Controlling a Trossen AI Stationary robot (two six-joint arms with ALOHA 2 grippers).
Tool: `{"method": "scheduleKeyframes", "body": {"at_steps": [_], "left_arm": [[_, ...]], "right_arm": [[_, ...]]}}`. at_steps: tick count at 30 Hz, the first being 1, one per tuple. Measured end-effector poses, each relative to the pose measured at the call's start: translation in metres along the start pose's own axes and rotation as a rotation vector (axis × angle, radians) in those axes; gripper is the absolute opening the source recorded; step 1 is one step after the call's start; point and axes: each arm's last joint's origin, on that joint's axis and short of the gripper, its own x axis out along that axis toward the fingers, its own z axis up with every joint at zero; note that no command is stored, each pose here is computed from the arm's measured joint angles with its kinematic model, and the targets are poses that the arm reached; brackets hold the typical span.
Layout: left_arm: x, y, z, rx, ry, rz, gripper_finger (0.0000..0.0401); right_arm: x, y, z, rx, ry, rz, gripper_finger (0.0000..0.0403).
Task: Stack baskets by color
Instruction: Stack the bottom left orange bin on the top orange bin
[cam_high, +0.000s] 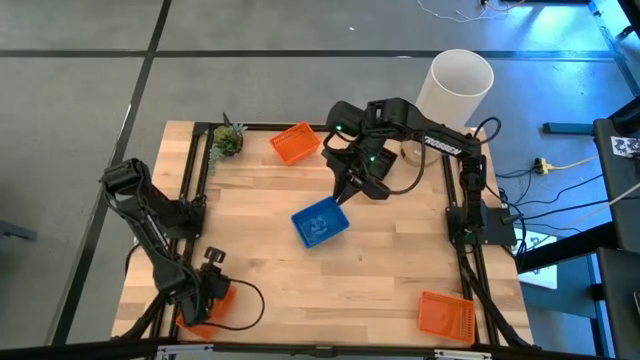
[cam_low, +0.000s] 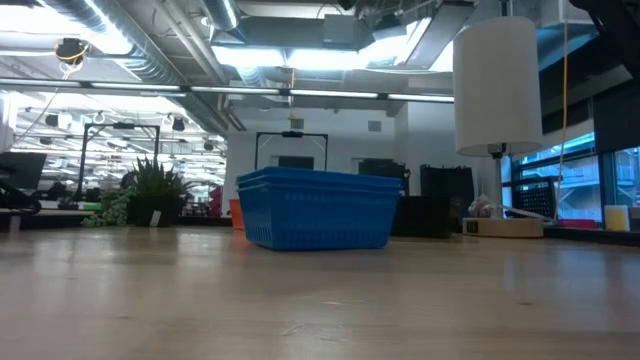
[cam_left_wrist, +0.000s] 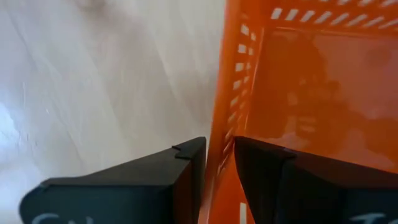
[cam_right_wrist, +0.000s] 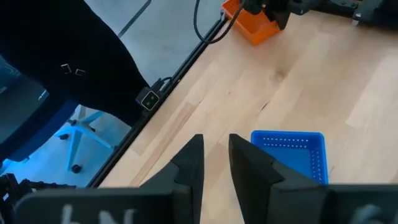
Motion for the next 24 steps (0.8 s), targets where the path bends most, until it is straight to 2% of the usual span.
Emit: {"method": "scheduleKeyframes", "body": {"at_steps": [8,16,24], "left_arm": [[0.0059,0.0024,-0.0040,-0.107,0.002,0.012,0.0077],[0.0064,-0.0003,-0.0007,-0.117,-0.042,-0.011,0.0073],[0.0070,0.0032,0.0033,-0.177,-0.017,-0.039,0.0007]], "right_arm": [[-0.0036,-0.0033,-0.0017,0.018,-0.005,-0.010,0.0074],[-0.0052,-0.0050,-0.0020,0.051,-0.010,-0.016,0.0074],[-0.0057,-0.0054,-0.0019,0.049,-0.016,-0.013,0.0074]]}}
